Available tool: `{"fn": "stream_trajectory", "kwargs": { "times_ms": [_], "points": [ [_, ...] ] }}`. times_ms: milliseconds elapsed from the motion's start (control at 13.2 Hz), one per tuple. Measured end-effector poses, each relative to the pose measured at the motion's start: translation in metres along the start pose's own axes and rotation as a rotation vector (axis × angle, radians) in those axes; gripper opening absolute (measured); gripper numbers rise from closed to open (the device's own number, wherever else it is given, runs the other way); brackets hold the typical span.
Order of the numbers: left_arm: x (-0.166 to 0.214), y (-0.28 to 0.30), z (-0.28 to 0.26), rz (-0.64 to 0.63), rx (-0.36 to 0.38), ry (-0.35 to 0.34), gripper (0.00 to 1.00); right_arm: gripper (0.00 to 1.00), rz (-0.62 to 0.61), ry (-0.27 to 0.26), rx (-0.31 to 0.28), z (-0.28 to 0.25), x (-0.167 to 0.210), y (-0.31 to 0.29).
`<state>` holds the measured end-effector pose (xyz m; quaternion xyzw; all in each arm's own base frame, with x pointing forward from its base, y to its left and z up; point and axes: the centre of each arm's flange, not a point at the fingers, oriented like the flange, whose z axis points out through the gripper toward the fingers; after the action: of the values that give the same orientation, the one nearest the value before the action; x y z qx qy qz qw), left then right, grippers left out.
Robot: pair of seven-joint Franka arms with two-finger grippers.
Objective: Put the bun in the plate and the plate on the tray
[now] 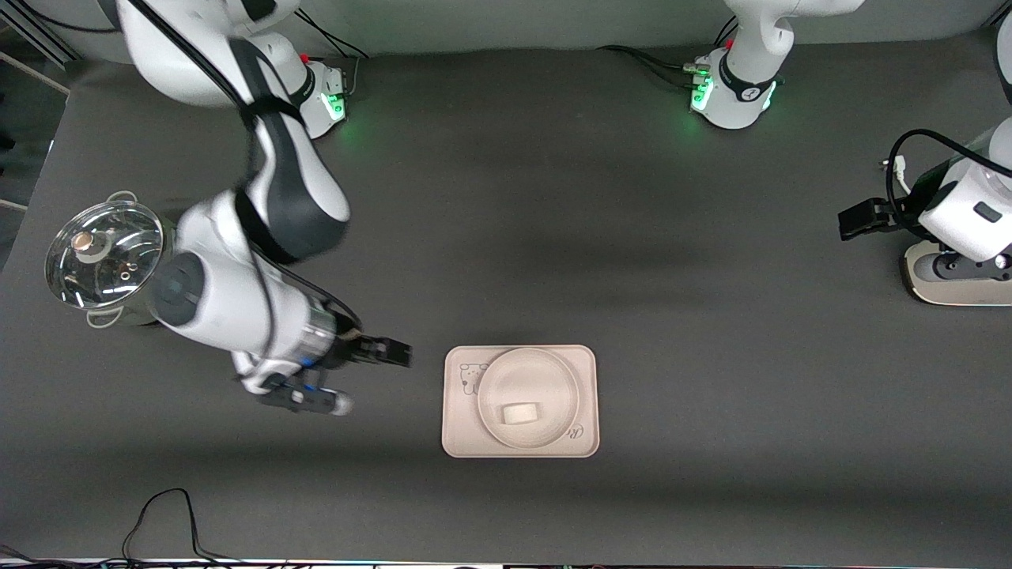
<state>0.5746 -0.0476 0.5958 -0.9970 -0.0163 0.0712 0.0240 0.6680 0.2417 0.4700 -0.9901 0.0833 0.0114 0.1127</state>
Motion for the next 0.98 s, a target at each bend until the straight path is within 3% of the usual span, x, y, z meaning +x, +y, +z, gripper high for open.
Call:
{"fn": "stream_trajectory", "kwargs": {
  "times_ms": [151, 378, 605, 983],
  "points": [
    [0.006, -0.003, 0.000, -0.007, -0.004, 0.037, 1.00, 1.00, -0.005, -0.018, -0.047, -0.064, -0.028, 0.042],
    [0.013, -0.006, 0.002, -0.013, -0.009, 0.079, 1.00, 1.00, -0.092, 0.009, -0.123, -0.134, -0.064, 0.108],
    [0.018, -0.008, 0.009, -0.017, -0.011, 0.099, 1.00, 1.00, -0.114, 0.032, -0.155, -0.164, -0.083, 0.165],
    [0.013, -0.019, 0.001, -0.037, -0.021, 0.113, 1.00, 1.00, -0.090, 0.043, -0.207, -0.176, -0.074, 0.221]
  ]
}}
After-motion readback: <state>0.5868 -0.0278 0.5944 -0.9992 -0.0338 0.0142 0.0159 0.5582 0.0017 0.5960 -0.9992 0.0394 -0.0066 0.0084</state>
